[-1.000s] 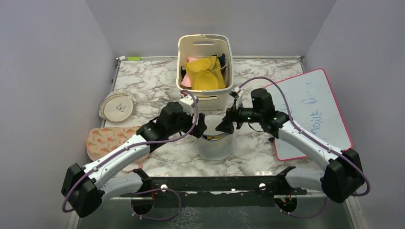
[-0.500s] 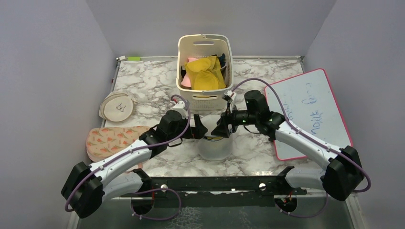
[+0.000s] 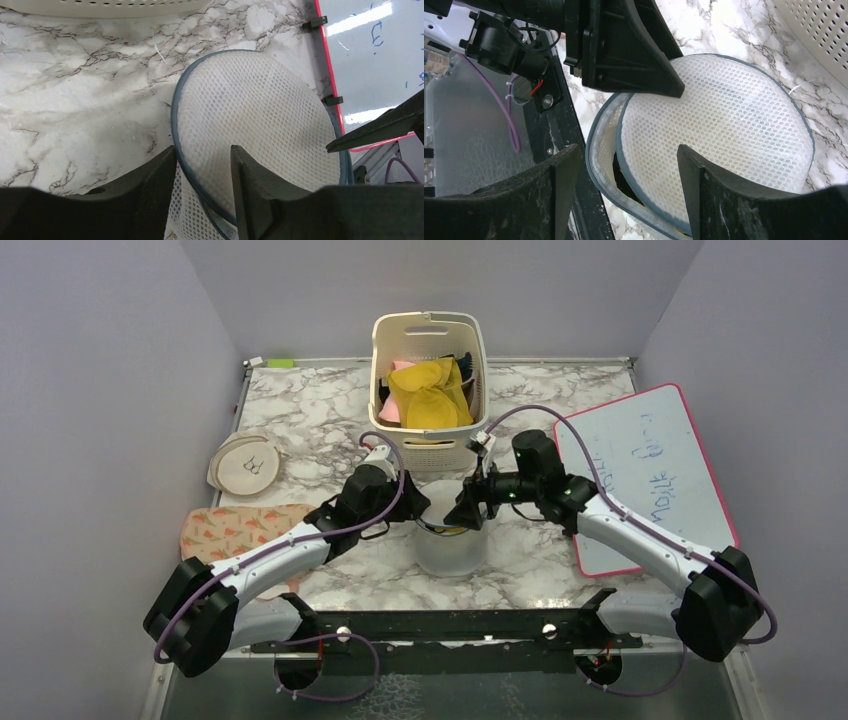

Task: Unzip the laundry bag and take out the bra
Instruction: Open the laundry bag at the center of the board.

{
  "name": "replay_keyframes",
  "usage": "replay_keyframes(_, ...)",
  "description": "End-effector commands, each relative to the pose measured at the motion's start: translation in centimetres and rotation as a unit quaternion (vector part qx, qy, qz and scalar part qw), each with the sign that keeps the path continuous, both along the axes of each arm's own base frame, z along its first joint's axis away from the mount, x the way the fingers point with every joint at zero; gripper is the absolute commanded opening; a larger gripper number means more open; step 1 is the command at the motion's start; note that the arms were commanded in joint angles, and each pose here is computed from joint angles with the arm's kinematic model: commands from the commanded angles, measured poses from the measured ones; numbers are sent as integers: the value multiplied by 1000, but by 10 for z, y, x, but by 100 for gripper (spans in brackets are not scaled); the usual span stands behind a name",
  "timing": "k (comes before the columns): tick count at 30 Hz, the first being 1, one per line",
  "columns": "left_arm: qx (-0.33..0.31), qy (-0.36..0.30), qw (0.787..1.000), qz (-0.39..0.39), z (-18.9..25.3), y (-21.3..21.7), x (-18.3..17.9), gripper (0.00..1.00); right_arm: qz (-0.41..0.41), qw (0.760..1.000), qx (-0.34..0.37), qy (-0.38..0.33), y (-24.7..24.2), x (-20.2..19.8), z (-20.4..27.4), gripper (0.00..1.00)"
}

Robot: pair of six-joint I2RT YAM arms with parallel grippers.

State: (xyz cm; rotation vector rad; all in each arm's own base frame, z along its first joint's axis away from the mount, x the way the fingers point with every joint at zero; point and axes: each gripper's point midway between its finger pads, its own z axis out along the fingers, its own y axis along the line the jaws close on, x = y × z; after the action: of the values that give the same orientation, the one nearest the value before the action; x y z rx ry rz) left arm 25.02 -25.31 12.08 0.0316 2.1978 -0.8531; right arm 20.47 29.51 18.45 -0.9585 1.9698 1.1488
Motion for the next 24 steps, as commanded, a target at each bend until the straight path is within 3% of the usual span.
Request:
replay_keyframes(1,-30,-23,999,-7,21,-10,7,31,-10,1000,-6,-18,-6,0,1,69)
replay_keyframes(7,-23,-47,999,-9,37,-6,8,12,-15,1000,-10,-17,-6,3,0,70)
replay_keyframes(17,-19,-87,996,-12,70,1,8,6,-47,999,-18,-10,-6,15,-1,70)
replay_keyframes(24,-9,-117,993,10,100,12,13,2,-94,995,-7,-33,-9,30,25,73)
